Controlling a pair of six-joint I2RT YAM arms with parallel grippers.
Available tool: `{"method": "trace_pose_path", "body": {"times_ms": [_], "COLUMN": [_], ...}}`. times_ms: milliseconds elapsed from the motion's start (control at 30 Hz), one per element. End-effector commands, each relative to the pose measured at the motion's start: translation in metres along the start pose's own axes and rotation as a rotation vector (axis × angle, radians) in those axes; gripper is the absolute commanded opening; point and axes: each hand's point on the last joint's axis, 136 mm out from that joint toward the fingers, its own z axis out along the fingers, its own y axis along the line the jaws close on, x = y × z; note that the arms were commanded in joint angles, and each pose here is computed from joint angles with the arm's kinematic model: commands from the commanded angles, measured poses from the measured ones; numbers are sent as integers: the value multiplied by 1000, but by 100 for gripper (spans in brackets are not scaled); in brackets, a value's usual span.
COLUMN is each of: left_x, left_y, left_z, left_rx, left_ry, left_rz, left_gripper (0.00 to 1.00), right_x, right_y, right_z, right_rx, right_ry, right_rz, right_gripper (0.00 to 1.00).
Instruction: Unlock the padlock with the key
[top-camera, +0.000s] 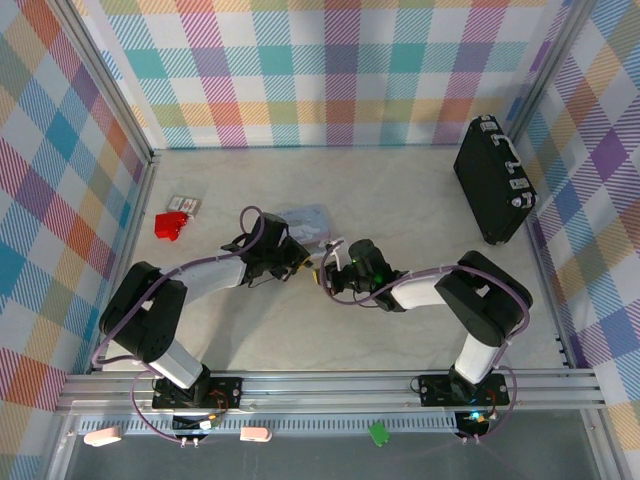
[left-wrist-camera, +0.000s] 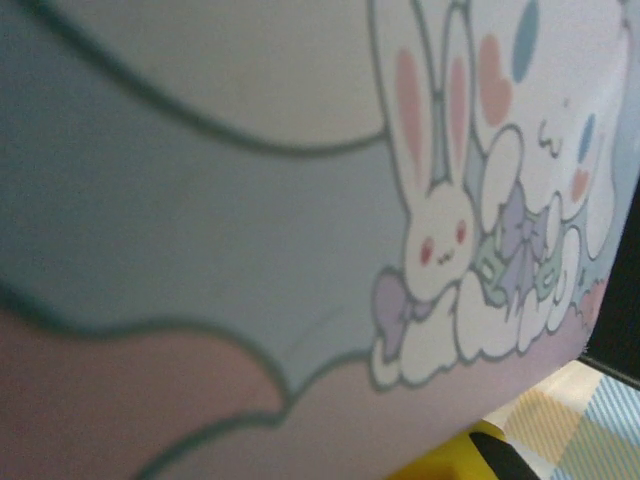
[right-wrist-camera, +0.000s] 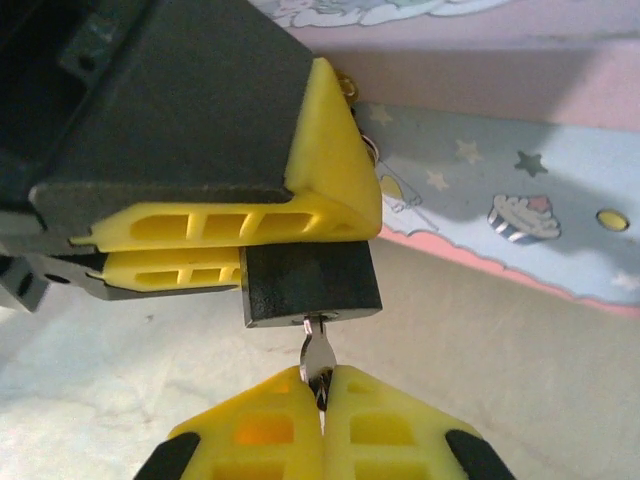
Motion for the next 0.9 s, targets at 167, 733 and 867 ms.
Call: {"method": "trace_pose_path", "body": {"times_ms": [167, 733, 867], "left_x": [9, -3, -12], "left_y": [-6, 10, 14], "left_z": [9, -9, -27], "left_rx": [31, -24, -40], "left_ry": [36, -44, -97], "left_rz": [38, 77, 109], "left_gripper": [4, 45, 51], "right_x": [10, 19, 23], "right_y": [17, -2, -4], "right_z": [5, 0, 1], "right_rx": [-109, 7, 18], "right_ry": [46, 62, 78], "right_rz": [217, 222, 233], "right_gripper": [1, 0, 0]}}
